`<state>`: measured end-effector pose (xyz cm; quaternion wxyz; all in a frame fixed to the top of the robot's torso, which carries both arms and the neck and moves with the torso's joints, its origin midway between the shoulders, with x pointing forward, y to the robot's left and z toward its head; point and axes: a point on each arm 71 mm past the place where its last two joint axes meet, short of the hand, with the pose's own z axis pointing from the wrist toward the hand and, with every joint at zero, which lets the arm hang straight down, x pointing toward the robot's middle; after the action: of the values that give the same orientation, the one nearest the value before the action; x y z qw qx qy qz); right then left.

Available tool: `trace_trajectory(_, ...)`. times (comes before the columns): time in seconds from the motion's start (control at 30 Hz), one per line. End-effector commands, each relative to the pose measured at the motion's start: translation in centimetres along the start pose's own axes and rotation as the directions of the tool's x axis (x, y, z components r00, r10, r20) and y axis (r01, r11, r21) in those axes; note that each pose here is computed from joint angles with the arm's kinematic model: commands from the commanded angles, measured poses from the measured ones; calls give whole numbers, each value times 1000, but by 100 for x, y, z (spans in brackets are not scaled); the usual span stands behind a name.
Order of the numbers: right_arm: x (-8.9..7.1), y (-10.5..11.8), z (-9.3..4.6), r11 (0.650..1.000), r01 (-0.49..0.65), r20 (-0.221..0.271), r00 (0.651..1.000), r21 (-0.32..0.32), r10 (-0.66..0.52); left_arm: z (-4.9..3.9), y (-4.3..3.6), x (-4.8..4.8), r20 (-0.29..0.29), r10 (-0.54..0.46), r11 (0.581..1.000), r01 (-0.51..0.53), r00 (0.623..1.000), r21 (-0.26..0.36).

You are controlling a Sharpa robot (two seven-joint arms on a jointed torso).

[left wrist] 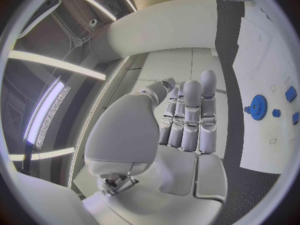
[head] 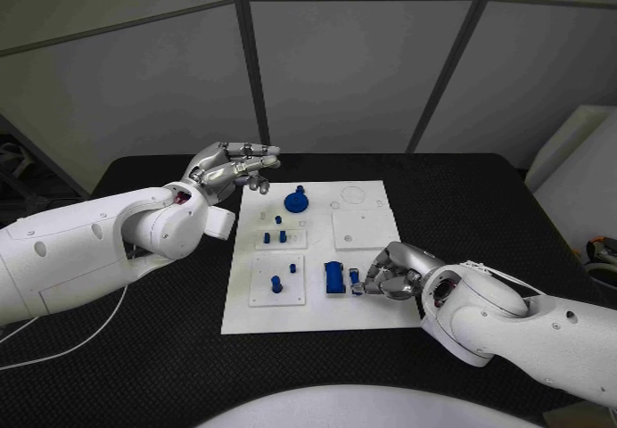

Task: Assemble the parts on the task board

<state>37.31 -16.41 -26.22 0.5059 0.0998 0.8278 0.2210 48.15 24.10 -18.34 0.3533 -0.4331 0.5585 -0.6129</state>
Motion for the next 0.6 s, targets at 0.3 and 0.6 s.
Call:
trace_trajectory(0.3,15,-9,81,999,21,-6,1000,-27,-21,8,-11,21,-13,-5,1000,6,1000,6)
trace_trajectory(0.6,12,-10,132,999,12,13,1000,-29,-12,11,-9,25,-15,-6,1000,6,1000,5)
